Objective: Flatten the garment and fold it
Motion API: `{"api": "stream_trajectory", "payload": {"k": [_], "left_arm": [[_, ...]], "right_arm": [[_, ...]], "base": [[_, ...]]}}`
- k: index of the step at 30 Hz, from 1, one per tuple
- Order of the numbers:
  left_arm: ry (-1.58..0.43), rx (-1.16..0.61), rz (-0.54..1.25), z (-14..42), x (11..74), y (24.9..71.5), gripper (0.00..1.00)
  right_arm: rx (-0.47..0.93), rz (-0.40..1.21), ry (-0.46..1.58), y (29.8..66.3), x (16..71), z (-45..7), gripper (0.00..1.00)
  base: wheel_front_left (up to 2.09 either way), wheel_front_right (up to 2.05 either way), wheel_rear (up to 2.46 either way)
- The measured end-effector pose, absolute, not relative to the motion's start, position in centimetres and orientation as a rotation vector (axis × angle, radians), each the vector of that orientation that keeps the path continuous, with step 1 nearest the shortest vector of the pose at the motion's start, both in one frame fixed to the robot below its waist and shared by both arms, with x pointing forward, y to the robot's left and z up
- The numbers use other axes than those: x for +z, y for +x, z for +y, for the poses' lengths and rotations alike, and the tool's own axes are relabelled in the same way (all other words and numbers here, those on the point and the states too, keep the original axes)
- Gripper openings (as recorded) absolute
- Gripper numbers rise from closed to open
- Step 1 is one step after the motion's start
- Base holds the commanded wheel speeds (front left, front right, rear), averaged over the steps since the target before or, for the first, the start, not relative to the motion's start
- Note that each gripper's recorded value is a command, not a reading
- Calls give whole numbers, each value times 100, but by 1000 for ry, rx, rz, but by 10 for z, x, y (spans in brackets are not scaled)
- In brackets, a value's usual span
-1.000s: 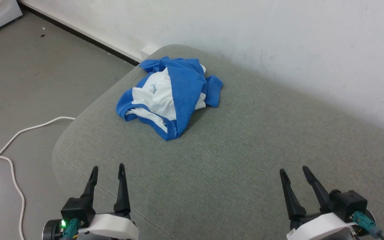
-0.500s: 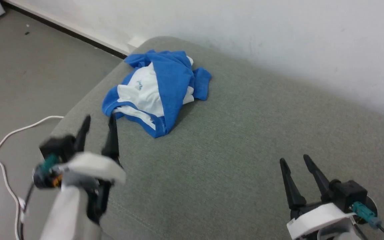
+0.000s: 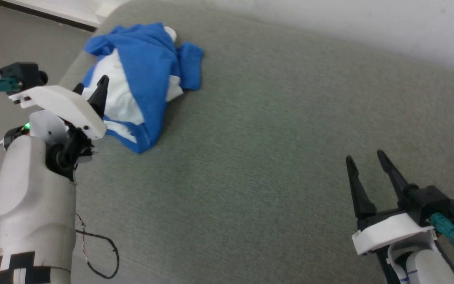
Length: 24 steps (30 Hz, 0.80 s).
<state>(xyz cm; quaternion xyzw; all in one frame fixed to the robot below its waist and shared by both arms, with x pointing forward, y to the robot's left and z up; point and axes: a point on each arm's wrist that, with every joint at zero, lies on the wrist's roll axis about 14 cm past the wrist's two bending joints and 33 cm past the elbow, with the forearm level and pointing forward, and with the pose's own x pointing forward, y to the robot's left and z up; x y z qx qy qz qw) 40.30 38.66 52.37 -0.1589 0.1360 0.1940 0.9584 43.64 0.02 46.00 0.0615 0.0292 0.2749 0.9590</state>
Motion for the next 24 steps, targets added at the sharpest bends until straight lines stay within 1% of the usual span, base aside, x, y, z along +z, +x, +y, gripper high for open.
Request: {"api": "stream_trajectory", "payload": {"k": [6,8,12,18,24], "left_arm": [[-396,377,484,375,469,422,100],[-398,368,516,371,458,430,100],[-398,330,520,358,451,456,100],[-449,283,740,331,399,450,100],[-451,289,782,329,390,449,100]], "right_arm": [[490,83,128,450,445,-22,100],[471,100,126,452,437,-29,100],[439,139,121,454,421,-41,100],[408,160,120,459,410,-51,100],[392,171,119,458,405,-57,100]], "base": [[0,0,0],[0,0,0],[0,0,0],[0,0,0],[0,0,0]]}}
